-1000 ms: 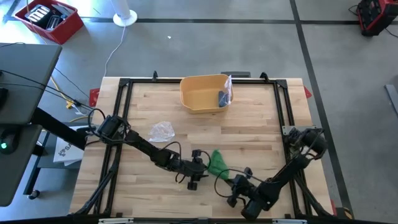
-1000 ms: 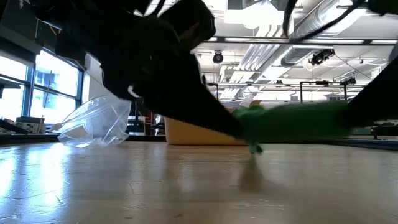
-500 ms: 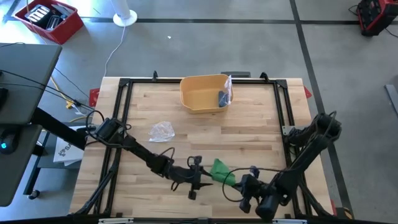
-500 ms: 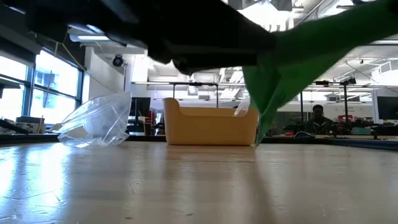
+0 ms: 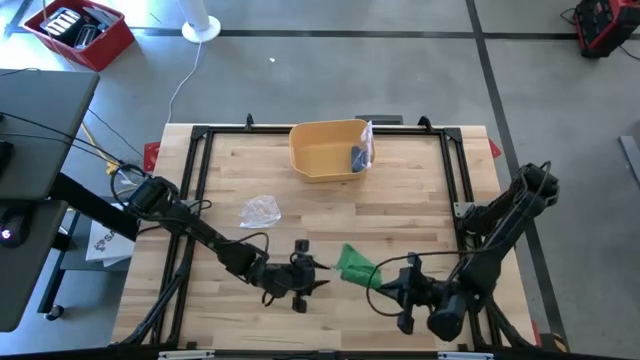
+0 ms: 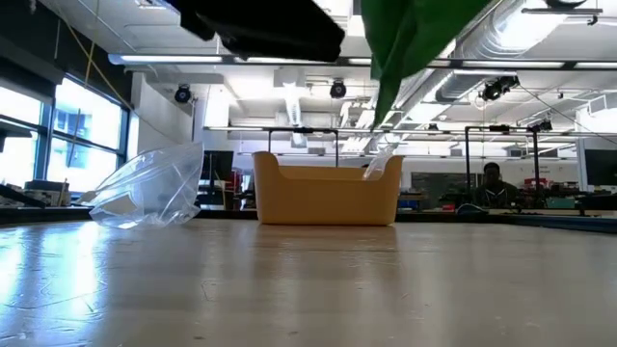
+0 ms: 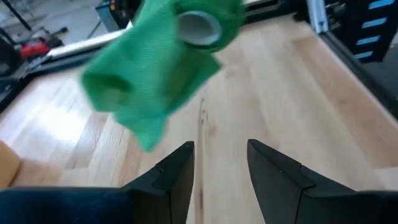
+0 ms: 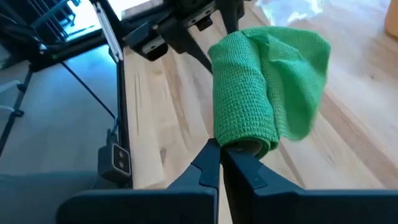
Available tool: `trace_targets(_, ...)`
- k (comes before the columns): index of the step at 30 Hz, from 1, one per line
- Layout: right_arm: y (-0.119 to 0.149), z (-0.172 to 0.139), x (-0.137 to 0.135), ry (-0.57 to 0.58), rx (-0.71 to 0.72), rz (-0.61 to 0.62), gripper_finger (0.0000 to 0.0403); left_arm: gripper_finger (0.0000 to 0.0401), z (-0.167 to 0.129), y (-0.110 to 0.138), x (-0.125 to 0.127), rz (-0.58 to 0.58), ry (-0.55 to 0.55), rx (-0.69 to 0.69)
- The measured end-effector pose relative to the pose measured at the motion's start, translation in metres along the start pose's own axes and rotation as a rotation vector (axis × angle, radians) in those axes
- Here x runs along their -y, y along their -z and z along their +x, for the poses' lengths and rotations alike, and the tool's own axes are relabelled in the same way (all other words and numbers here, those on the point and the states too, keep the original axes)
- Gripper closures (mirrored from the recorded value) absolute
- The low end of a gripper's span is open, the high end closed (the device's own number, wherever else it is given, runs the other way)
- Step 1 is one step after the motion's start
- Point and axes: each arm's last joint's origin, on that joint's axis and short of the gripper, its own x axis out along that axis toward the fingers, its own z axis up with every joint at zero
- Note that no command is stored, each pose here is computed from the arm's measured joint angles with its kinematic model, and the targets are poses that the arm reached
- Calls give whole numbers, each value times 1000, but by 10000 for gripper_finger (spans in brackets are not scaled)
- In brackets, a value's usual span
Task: Roll bandage
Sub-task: Roll the green bandage
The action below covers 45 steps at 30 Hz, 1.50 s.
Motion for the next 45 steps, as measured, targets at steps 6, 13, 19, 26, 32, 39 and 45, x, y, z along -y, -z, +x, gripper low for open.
trace_targets(6,-11,-9,-2,-41,60,-23,403,259,-2,-6,7,18,5,75)
trace_targets(13,-24,-17,-7,-112,131,-58,403,258,0,-24,-3,46,-83,231)
trace_targets(19,-25,-18,-8,-118,138,-69,403,258,-3,-34,-7,81,-170,311)
trace_targets(26,-25,-18,-8,-120,139,-67,403,259,-3,-34,-9,56,-239,302)
trace_targets(32,-25,-18,-8,-121,139,-67,403,259,-7,-34,-3,29,-193,318)
trace_targets(39,-24,-18,-8,-128,132,-68,403,259,-22,-26,22,11,-204,270)
trace_targets(45,-24,-18,-8,-127,125,-74,403,258,-22,-11,14,-121,-75,385)
